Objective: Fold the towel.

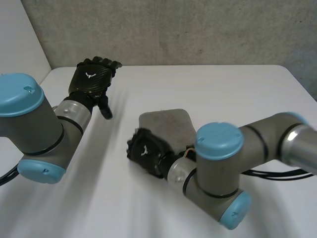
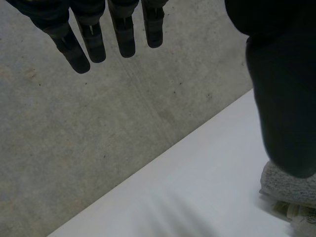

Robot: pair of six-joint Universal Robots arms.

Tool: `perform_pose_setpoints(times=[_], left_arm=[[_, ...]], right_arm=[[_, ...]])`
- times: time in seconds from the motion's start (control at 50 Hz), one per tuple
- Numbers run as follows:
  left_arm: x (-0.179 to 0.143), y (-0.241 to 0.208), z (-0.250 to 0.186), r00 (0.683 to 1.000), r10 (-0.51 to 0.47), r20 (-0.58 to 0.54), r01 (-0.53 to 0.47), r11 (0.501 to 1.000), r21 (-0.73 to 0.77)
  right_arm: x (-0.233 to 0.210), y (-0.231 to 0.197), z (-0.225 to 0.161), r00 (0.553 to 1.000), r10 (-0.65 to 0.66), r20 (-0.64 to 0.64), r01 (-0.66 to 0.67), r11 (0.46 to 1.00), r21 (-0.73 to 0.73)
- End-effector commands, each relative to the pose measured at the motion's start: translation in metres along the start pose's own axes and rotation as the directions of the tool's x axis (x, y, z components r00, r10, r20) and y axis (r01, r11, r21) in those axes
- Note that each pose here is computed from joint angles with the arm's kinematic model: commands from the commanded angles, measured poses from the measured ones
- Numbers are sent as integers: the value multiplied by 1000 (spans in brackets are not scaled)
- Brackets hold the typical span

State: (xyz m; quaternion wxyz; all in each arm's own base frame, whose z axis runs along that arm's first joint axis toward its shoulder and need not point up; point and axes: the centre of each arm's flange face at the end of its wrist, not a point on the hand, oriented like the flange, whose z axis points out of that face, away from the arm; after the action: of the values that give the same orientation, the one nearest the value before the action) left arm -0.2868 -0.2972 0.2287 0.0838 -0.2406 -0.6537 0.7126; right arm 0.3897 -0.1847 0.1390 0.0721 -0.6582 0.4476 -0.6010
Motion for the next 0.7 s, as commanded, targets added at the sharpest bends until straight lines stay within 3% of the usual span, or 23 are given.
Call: perform_pose_setpoints(times=[0.02,0.04,0.14,0.26,0.48,0.54,0.7], left_arm=[[5,-6,1,1000,-7,-11,7,1000,27],[5,-6,1,1000,-7,-11,8,1000,27],[13,-15,3,995,-96,-36,97,994,52],[27,-5,5,986,-149,-73,151,988,26],[71,34,4,976,-154,-156,144,987,-73],[87,59,1,972,-150,-183,127,983,-134],[96,87,-1,970,-149,-195,108,973,-203]], right_arm=[[63,-11,-31,935,315,-166,-310,949,53],[63,-11,-31,934,315,-166,-311,949,53],[89,18,-48,831,492,-259,-506,862,16],[100,44,-59,753,581,-308,-623,780,-52],[110,74,-49,669,655,-351,-712,700,-52],[103,87,-36,632,698,-337,-753,656,-54],[90,108,-20,604,725,-331,-784,615,-85]])
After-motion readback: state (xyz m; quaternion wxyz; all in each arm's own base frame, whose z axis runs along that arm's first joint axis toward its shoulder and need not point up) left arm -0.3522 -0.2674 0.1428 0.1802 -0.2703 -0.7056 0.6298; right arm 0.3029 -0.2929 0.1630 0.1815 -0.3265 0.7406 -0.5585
